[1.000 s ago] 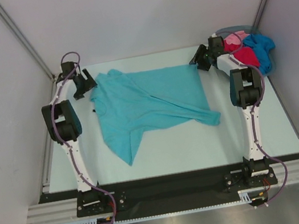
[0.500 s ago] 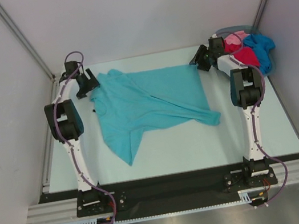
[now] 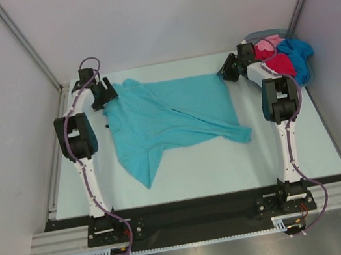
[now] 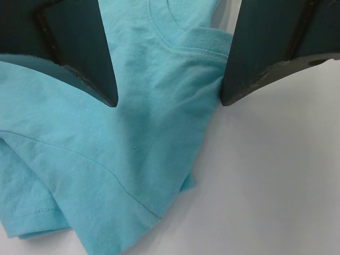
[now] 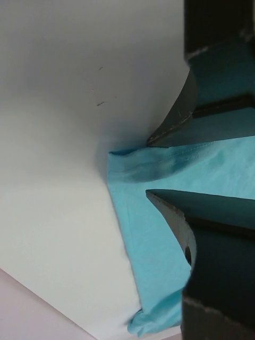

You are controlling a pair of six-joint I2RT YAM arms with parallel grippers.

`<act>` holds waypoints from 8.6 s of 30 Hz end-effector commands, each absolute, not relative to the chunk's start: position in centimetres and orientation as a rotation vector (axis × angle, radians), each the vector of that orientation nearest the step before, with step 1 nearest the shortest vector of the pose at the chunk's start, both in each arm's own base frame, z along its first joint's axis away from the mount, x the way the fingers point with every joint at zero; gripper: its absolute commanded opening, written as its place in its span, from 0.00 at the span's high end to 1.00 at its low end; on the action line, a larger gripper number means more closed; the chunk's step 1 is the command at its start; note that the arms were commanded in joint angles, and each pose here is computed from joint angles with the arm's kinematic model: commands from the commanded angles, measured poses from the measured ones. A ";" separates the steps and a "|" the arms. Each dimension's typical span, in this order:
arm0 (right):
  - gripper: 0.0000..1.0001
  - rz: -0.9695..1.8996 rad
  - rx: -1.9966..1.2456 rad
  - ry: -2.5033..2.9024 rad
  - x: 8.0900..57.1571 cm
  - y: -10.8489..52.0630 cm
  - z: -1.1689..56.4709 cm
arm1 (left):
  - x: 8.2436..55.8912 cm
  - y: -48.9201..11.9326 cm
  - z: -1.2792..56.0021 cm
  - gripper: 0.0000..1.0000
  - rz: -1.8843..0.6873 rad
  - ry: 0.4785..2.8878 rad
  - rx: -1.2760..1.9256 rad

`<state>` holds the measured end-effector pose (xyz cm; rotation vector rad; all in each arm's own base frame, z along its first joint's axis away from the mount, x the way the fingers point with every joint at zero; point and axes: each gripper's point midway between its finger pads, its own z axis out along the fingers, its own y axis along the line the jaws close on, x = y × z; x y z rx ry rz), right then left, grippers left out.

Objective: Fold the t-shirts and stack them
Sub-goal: Flatten the tshirt out

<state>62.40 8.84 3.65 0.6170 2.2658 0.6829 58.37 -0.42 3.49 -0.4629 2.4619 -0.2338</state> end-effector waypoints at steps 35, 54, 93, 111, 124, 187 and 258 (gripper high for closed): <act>1.00 0.422 0.686 2.198 65.9 4.9 7.6 | 59.2 4.2 9.8 0.94 0.072 2.304 -0.558; 1.00 0.470 0.702 2.009 69.9 2.7 10.3 | 62.9 3.4 13.1 0.83 -0.086 2.200 -0.532; 0.31 0.415 0.607 1.767 64.5 4.4 31.2 | 56.0 -11.9 25.0 0.72 -0.429 2.135 -0.252; 0.31 0.371 0.832 1.945 43.6 3.8 19.7 | 36.1 -16.3 11.3 0.73 -0.438 2.417 -0.405; 0.31 0.329 0.832 2.007 37.2 3.3 13.7 | 30.0 -15.9 8.6 0.72 -0.433 2.457 -0.359; 0.34 0.417 0.808 2.047 37.1 3.9 11.7 | 31.4 -19.6 2.8 0.63 -0.549 2.725 -0.085; 0.35 0.643 0.704 2.067 49.6 8.9 13.6 | 41.8 -19.8 11.9 0.00 -0.313 2.433 -0.225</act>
